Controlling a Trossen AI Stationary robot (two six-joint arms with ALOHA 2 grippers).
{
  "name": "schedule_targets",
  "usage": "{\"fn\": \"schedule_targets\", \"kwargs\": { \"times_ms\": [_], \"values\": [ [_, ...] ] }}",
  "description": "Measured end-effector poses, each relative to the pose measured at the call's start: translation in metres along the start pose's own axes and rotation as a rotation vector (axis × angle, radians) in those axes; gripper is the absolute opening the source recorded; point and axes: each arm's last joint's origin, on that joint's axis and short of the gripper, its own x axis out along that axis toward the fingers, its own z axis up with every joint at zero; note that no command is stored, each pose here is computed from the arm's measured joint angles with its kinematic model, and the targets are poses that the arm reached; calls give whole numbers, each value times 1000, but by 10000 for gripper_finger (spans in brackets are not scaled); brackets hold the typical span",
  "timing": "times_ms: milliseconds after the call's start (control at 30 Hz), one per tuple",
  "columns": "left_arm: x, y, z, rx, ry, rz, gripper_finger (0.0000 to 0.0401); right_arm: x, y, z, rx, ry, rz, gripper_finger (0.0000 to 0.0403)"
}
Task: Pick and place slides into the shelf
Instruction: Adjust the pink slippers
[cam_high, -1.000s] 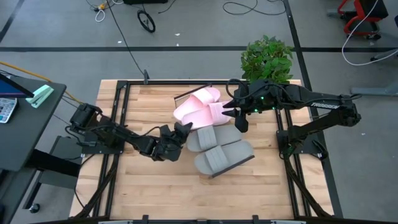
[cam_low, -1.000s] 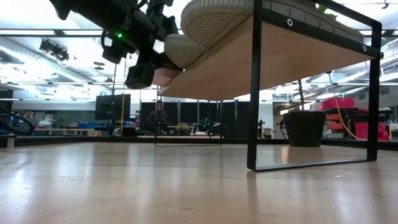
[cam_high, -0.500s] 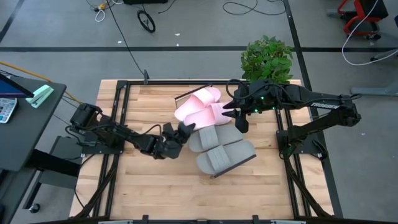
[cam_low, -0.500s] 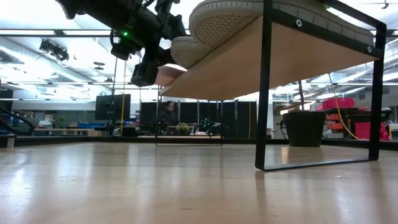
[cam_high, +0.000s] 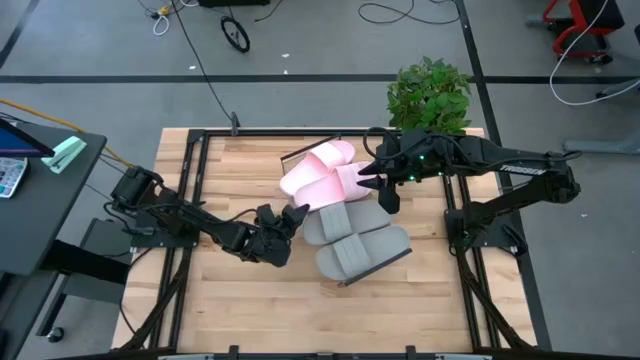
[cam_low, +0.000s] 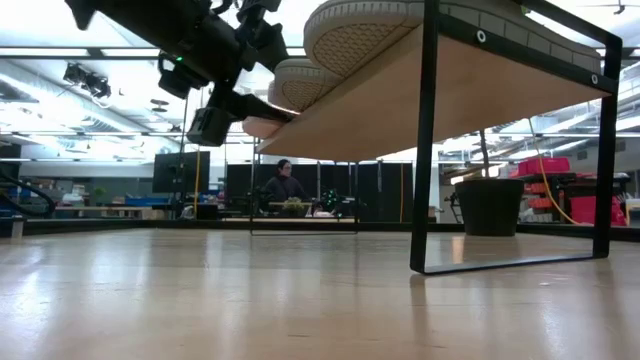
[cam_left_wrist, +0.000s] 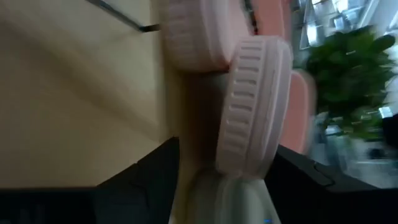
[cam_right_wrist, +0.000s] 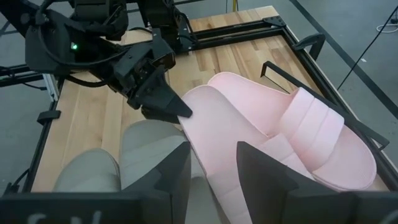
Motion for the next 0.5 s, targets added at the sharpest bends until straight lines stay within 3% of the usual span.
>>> {"fn": "schedule_targets", "kwargs": {
  "times_ms": [233, 500],
  "values": [
    [-18, 5, 1, 95, -11, 5, 236, 0, 0, 0, 0, 1, 0, 134],
    [-42, 0, 30, 198, -55, 57, 239, 0, -5, -3, 55, 33, -23, 134]
  ]
}}
